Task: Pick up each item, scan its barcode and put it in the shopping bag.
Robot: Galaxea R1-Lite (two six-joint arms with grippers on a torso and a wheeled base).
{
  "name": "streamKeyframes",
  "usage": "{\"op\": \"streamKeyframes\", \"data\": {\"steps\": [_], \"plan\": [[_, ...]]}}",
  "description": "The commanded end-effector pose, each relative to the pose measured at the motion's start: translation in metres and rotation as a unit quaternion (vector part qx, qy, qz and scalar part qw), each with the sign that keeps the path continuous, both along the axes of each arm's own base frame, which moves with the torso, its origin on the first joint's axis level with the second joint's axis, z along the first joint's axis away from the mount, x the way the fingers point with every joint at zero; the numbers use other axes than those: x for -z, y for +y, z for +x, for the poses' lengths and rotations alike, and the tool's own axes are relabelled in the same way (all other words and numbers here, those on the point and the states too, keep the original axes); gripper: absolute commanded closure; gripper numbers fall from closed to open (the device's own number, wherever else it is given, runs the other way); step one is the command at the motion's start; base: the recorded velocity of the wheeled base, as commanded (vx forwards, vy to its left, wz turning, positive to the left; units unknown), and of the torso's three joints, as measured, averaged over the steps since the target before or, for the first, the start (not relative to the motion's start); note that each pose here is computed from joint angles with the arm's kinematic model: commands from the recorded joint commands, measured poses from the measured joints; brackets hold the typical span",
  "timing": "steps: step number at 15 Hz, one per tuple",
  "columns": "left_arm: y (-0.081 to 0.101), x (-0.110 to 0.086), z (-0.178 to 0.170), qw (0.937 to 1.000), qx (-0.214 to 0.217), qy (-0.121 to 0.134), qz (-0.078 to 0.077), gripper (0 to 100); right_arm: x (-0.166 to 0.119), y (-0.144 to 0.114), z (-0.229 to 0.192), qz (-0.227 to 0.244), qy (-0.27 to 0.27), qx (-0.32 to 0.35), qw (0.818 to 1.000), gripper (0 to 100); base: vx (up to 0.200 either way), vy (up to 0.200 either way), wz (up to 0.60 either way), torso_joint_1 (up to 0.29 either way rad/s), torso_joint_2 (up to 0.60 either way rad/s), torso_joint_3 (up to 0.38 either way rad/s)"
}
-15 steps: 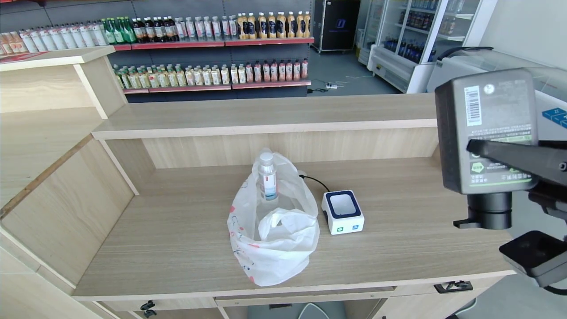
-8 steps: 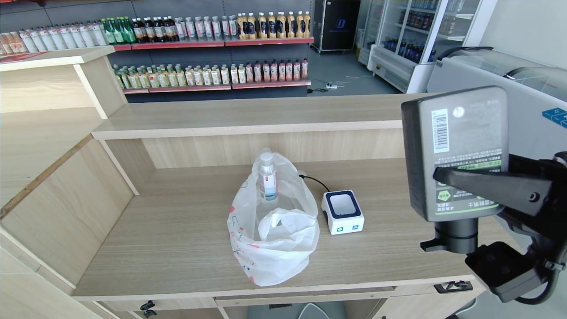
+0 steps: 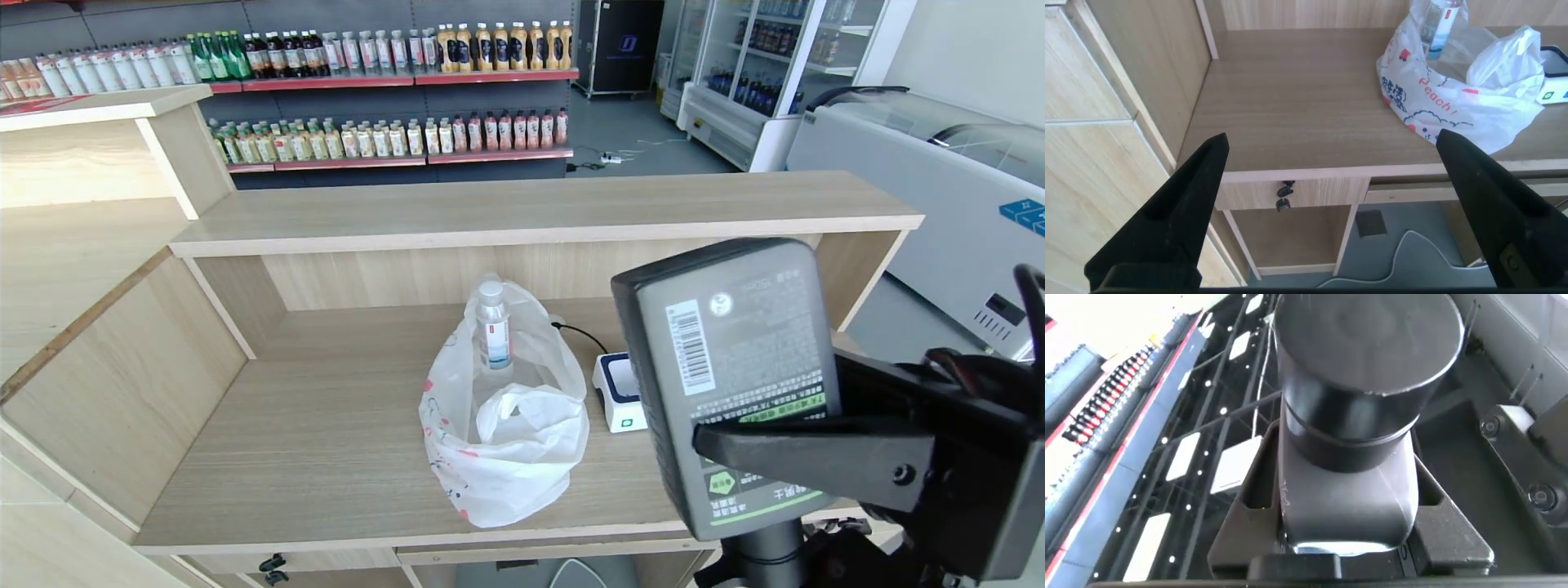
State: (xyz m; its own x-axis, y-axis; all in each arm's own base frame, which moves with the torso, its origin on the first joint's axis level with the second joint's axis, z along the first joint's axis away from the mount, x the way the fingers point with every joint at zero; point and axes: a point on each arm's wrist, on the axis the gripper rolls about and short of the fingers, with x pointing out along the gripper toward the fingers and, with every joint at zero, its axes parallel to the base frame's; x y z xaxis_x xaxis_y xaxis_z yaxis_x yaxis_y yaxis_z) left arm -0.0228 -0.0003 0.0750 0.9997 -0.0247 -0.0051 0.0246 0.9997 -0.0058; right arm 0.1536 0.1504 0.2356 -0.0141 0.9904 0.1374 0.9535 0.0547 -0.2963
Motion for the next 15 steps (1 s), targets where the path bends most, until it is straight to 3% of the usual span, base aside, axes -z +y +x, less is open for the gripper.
{"op": "streamKeyframes", "data": {"steps": [1, 6, 11, 15], "plan": [[0.000, 0.000, 0.000, 1.0000, 0.000, 0.001, 0.000, 0, 0.009, 0.003, -0.005, -0.014, 0.022, -0.015, 1.000, 100, 0.000, 0.000, 0.00, 0.000, 0.00, 0.000], [0.000, 0.000, 0.000, 1.0000, 0.000, 0.001, 0.000, 0, 0.015, 0.005, -0.004, -0.032, 0.045, -0.016, 0.998, 100, 0.000, 0.000, 0.00, 0.000, 0.00, 0.000], [0.000, 0.000, 0.000, 1.0000, 0.000, 0.001, 0.000, 0, 0.005, 0.016, 0.005, -0.019, 0.039, -0.014, 0.999, 100, 0.000, 0.000, 0.00, 0.000, 0.00, 0.000], [0.000, 0.000, 0.000, 1.0000, 0.000, 0.001, 0.000, 0, 0.001, 0.022, 0.006, -0.010, 0.066, 0.007, 0.998, 100, 0.000, 0.000, 0.00, 0.000, 0.00, 0.000]]}}
